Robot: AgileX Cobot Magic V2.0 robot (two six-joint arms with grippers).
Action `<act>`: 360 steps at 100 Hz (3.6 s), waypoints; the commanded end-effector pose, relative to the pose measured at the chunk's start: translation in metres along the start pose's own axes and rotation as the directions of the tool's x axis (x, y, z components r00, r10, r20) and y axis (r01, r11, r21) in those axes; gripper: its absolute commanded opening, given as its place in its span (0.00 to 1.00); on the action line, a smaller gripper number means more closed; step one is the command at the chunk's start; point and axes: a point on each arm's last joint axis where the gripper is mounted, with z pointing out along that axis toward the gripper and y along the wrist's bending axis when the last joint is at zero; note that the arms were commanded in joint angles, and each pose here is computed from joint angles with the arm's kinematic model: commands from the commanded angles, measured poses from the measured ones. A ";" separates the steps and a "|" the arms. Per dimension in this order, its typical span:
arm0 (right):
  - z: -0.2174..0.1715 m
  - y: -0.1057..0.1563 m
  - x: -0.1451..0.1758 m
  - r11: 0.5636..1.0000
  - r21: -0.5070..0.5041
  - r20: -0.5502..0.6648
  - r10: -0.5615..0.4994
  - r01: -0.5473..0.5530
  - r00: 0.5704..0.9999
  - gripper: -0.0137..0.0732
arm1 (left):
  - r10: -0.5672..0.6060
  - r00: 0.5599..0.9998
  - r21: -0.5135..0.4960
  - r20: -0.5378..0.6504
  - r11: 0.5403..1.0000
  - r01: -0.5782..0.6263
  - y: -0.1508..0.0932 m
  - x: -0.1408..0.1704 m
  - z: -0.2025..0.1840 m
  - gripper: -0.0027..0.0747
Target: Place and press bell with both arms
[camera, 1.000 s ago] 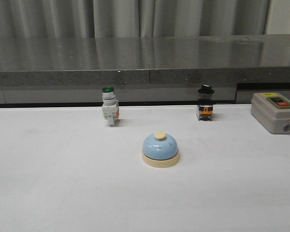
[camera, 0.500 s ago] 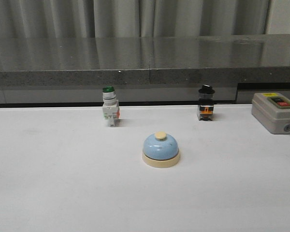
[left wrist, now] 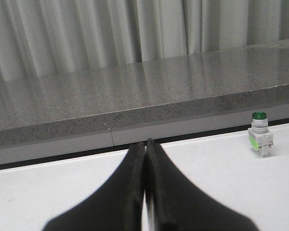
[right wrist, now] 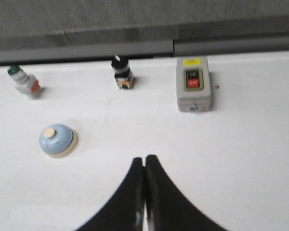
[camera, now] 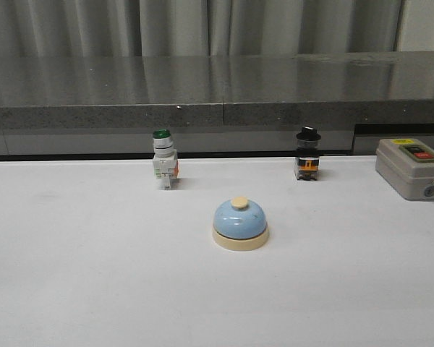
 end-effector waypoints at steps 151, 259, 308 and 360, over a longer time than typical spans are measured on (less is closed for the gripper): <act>0.262 0.146 -0.028 0.942 -0.294 -0.441 -0.284 0.162 0.851 0.09 | -0.016 0.997 -0.001 0.070 1.000 0.016 -0.002 0.005 -0.001 0.01; 0.293 0.160 -0.001 0.936 -0.305 -0.507 -0.315 0.175 0.802 0.09 | -0.016 0.997 -0.001 0.070 1.000 0.016 -0.002 0.005 -0.001 0.01; 0.237 0.130 -0.069 0.952 -0.265 -0.343 -0.244 0.156 0.907 0.09 | -0.016 0.997 -0.001 0.070 1.000 0.016 -0.002 0.005 -0.001 0.01; 0.119 0.021 -0.074 0.995 -0.025 -0.134 -0.097 0.094 0.986 0.09 | -0.016 0.997 -0.001 0.070 1.000 0.016 -0.002 0.005 -0.001 0.01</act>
